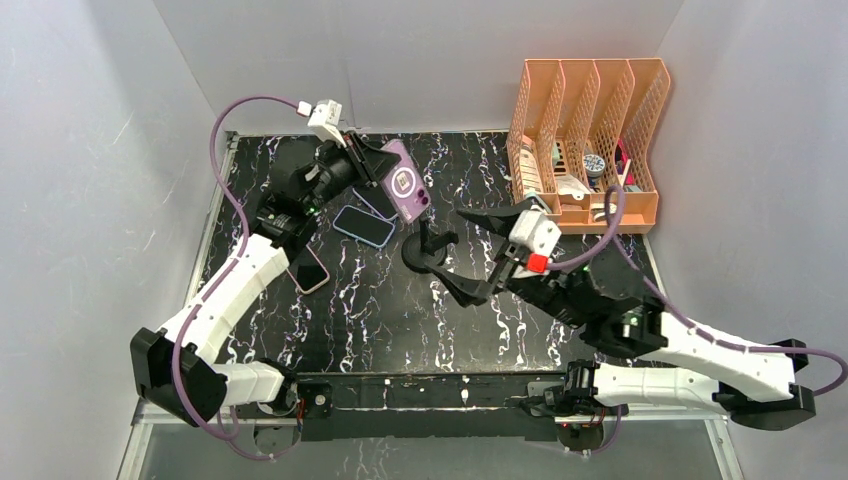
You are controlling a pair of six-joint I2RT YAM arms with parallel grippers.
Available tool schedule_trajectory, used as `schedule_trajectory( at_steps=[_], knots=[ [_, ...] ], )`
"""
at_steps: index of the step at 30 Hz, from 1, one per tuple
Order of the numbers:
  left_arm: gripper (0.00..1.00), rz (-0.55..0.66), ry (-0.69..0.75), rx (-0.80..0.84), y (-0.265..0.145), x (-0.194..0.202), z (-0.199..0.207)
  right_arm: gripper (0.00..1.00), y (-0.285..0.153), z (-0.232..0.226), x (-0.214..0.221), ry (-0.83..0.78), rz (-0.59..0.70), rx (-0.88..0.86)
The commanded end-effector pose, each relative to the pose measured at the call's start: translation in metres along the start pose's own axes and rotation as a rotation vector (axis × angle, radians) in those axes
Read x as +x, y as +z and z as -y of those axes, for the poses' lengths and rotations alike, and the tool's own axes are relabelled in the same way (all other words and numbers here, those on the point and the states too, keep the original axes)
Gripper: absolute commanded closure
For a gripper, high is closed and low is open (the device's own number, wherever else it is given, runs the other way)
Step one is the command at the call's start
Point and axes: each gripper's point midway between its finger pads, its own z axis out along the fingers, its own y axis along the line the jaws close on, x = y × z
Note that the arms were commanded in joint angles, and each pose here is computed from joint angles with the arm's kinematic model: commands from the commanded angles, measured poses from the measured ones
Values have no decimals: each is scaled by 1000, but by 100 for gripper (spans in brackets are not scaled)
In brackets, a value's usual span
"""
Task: Place the phone on the phone stand
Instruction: Adjust the phone.
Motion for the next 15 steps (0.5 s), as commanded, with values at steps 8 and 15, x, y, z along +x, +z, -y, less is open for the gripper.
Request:
schedule_trajectory(
  at_steps=[8,15],
  knots=[
    [100,69,156,570,-55,-50,115,3,15,-89,-26,116,-229,-519],
    [100,107,256,389,-55,-56,81,7,57,-80,-23,150,-200,-668]
  ],
)
